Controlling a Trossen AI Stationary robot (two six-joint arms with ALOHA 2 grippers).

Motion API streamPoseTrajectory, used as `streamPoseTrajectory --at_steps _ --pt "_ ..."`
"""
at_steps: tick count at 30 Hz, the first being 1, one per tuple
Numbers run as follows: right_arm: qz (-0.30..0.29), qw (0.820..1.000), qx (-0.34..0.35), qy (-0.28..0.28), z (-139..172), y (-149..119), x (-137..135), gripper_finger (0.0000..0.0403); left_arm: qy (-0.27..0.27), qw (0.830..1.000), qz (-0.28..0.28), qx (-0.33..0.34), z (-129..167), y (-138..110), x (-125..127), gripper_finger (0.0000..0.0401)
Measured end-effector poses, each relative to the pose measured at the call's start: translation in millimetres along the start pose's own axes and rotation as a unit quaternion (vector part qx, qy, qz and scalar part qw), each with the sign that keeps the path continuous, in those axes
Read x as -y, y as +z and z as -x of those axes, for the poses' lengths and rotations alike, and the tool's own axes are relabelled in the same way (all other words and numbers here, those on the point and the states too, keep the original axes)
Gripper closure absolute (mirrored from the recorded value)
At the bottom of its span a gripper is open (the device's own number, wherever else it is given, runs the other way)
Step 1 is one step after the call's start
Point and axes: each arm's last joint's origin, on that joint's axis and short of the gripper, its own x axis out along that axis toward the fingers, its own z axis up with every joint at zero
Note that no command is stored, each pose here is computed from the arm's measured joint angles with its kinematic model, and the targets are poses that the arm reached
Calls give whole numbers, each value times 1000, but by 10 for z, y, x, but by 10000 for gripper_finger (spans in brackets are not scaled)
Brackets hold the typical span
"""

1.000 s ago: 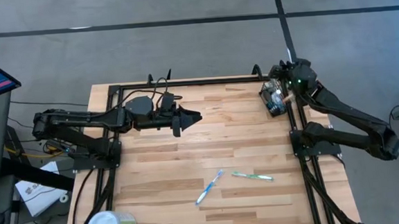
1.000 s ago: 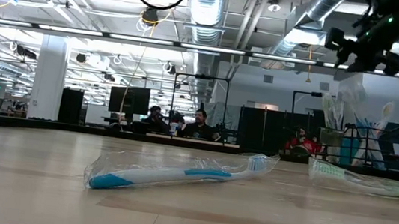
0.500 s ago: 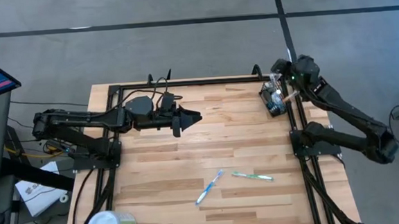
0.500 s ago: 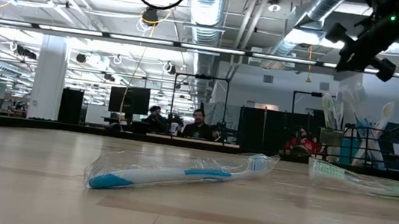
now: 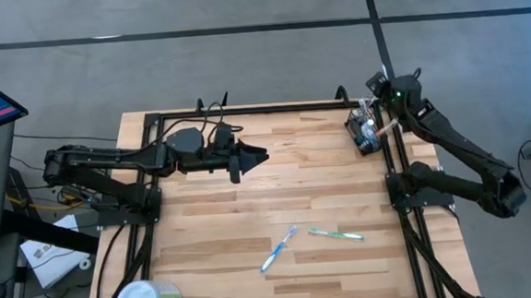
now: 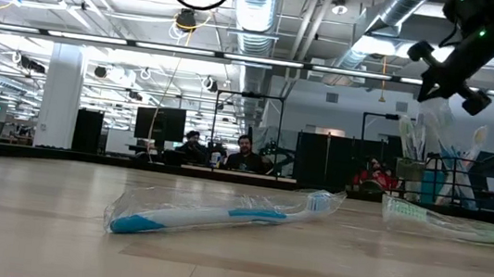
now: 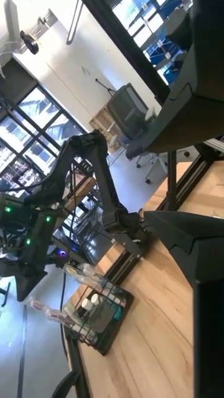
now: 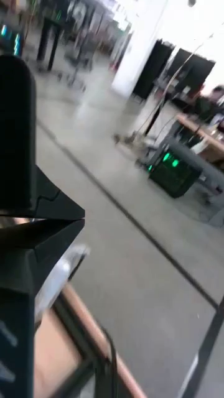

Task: Pick & Place toothbrushing station
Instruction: Put the purple toothbrush in the left section of wire organizer

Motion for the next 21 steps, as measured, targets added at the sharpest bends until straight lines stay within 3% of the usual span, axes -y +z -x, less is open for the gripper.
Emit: streamPoseTrajectory --at_steps 15,21 --pt "-98 994 -37 -4 -51 82 82 403 -8 1000 -29 7 1 9 20 243" --pt "-100 994 -43 -12 -55 88 107 403 -8 1000 -29 8 1 10 21 243"
